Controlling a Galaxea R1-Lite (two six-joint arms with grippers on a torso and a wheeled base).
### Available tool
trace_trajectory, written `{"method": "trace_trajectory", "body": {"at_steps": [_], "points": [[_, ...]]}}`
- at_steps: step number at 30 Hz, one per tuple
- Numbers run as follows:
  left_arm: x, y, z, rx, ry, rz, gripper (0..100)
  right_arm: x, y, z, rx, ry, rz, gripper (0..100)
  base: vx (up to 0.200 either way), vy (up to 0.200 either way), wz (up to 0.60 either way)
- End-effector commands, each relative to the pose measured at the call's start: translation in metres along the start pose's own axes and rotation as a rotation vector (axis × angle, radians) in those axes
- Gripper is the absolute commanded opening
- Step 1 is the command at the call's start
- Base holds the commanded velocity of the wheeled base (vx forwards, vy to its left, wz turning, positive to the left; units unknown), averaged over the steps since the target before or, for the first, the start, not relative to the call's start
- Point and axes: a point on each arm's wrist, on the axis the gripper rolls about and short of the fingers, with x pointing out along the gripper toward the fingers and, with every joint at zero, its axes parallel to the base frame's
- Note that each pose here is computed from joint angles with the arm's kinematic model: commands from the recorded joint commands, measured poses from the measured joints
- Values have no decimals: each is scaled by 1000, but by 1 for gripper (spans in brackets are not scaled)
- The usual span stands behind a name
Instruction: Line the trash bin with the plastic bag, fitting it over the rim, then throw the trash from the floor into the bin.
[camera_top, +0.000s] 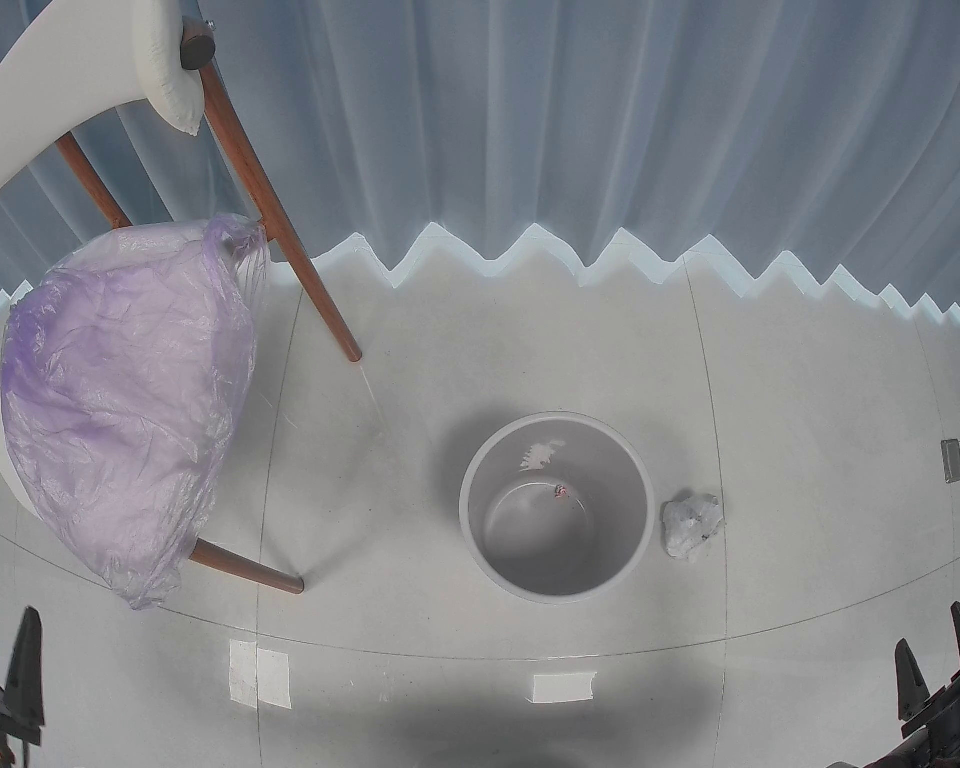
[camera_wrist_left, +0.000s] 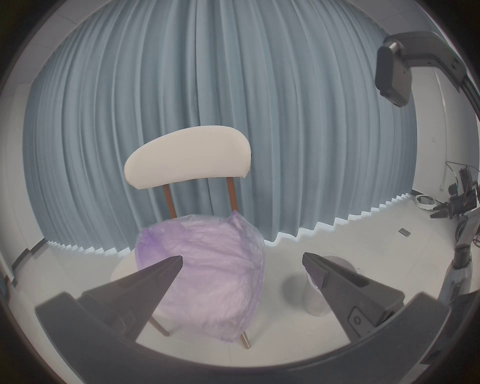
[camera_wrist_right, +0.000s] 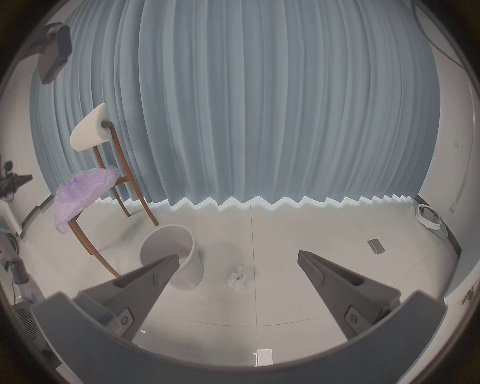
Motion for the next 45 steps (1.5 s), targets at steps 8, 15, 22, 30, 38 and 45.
{"method": "trace_trajectory", "body": {"at_steps": [8,15,22,30,38,45], "points": [[152,-13,57,-112,247,-766,100,0,-1,-5,13,0,-27,100,0,0,0],[188,-35,20,223,372,-722,100,0,-1,-5,13,-2,-28,100,0,0,0],[198,-47,5,415,528,-488,100,0,-1,-5,15,0,-30,100,0,0,0],[220,-66,-9,528,588,-184,100,0,-1,-5,15,-1,-36,100,0,0,0],[232,-77,-31,600,672,-155,100,0,-1,-5,15,-1,-36,100,0,0,0],[236,-74,-33,636,697,-42,100,0,-1,-5,15,-2,-36,100,0,0,0]]}}
